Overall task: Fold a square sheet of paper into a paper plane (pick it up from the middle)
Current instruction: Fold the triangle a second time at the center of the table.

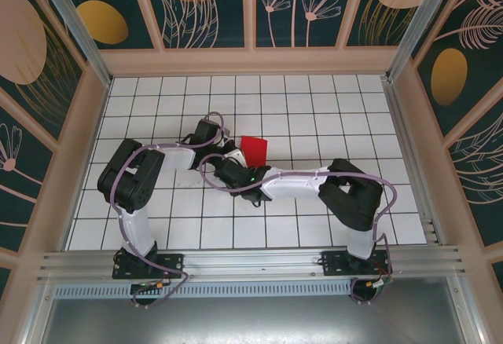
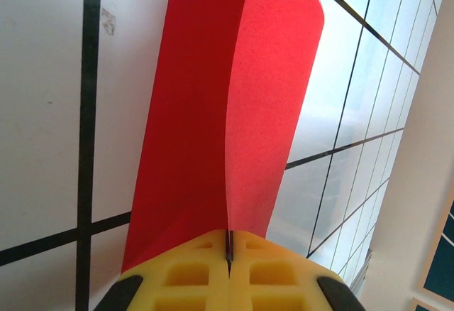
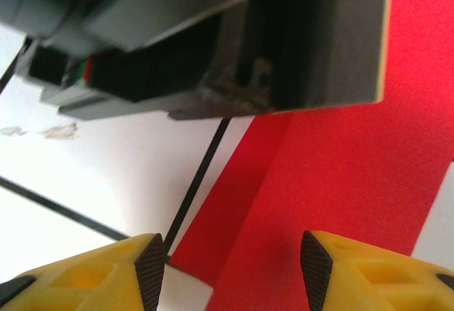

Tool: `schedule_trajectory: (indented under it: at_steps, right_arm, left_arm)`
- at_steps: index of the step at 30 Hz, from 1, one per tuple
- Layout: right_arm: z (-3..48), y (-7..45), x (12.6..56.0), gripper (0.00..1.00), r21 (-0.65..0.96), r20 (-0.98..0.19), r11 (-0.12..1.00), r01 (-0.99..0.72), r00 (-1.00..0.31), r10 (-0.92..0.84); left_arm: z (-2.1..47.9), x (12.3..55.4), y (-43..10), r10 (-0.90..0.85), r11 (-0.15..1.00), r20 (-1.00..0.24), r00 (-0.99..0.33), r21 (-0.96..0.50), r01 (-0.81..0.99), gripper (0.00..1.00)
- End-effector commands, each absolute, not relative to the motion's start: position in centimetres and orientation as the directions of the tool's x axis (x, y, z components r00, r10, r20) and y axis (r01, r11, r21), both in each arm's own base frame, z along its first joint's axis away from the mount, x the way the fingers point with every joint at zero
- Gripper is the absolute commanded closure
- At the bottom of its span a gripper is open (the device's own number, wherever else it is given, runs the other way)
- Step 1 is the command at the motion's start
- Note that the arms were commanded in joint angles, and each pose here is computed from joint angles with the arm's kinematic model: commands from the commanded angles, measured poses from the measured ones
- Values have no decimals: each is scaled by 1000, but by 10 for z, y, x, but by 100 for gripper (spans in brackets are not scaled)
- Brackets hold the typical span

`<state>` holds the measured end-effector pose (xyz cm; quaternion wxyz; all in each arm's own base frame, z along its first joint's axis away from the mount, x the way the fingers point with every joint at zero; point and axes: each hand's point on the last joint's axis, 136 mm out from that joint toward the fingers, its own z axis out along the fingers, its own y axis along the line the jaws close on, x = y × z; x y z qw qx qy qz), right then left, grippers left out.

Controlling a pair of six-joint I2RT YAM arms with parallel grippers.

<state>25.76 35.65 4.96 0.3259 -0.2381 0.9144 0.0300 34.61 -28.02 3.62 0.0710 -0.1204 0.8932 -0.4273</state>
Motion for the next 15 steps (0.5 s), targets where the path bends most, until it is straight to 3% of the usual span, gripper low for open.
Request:
schedule_trajectory:
  at_steps: [1,6,15]
  right_arm:
    - [54,348,266,43,-190,-619,890,-415,-653,-437]
    - [53,345,265,47,-190,-620,893,-408,-655,-431]
    - [61,344,262,72,-136,-646,902,-409,-654,-394]
  left_arm:
    - [44,348,-282,-257,594,-35,-966,-794,-130,96]
    - [47,349,-283,-258,590,-39,-965,-798,-125,95]
    - [47,350,-282,-262,593,-38,-964,-795,-130,95]
